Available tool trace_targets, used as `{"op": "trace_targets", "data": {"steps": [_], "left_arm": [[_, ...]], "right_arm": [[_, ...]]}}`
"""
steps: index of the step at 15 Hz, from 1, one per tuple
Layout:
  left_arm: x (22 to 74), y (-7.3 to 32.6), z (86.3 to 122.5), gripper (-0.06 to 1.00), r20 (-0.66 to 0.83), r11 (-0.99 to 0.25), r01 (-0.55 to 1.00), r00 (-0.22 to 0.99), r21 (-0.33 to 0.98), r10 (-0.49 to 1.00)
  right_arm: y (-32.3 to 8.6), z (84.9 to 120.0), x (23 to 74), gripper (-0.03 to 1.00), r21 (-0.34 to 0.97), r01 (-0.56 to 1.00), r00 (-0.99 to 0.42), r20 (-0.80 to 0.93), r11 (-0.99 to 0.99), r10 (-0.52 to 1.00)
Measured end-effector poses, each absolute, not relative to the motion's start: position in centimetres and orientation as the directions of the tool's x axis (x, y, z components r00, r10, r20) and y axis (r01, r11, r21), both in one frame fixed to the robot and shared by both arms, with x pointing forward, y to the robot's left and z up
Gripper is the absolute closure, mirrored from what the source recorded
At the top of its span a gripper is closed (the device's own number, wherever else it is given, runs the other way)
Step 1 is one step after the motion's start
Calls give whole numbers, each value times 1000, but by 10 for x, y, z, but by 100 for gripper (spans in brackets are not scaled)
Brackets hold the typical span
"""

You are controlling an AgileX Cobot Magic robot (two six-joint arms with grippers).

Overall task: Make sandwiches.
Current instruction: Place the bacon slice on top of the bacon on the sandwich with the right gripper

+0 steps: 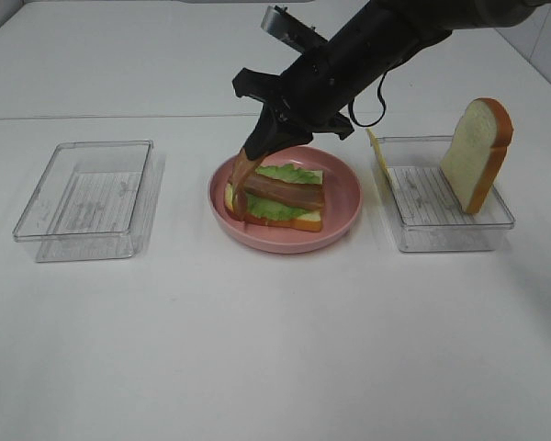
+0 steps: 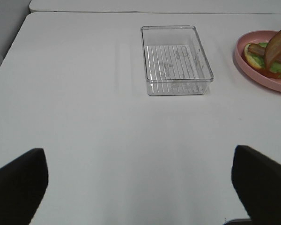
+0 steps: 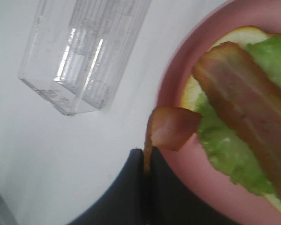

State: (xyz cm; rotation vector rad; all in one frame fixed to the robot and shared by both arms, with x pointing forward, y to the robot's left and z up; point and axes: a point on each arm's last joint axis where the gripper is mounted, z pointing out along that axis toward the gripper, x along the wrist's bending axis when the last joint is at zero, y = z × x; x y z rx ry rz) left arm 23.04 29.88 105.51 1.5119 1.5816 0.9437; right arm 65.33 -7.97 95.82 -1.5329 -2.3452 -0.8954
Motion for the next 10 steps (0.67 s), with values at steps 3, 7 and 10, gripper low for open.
{"op": "trace_targets", "data": {"steps": [3, 7, 10], "left_arm": [[230, 299, 1055, -4, -23, 35, 454, -31, 890, 999], [230, 299, 1055, -4, -23, 35, 454, -31, 890, 999], [230, 299, 1055, -4, -23, 35, 454, -31, 890, 999]], "right_arm": [[-91, 952, 658, 94, 392, 853, -477, 314, 346, 821], [-100, 950, 668, 94, 448, 812, -489, 168, 375, 856], [-101, 951, 669, 94, 457, 806, -490, 160, 376, 857]]}}
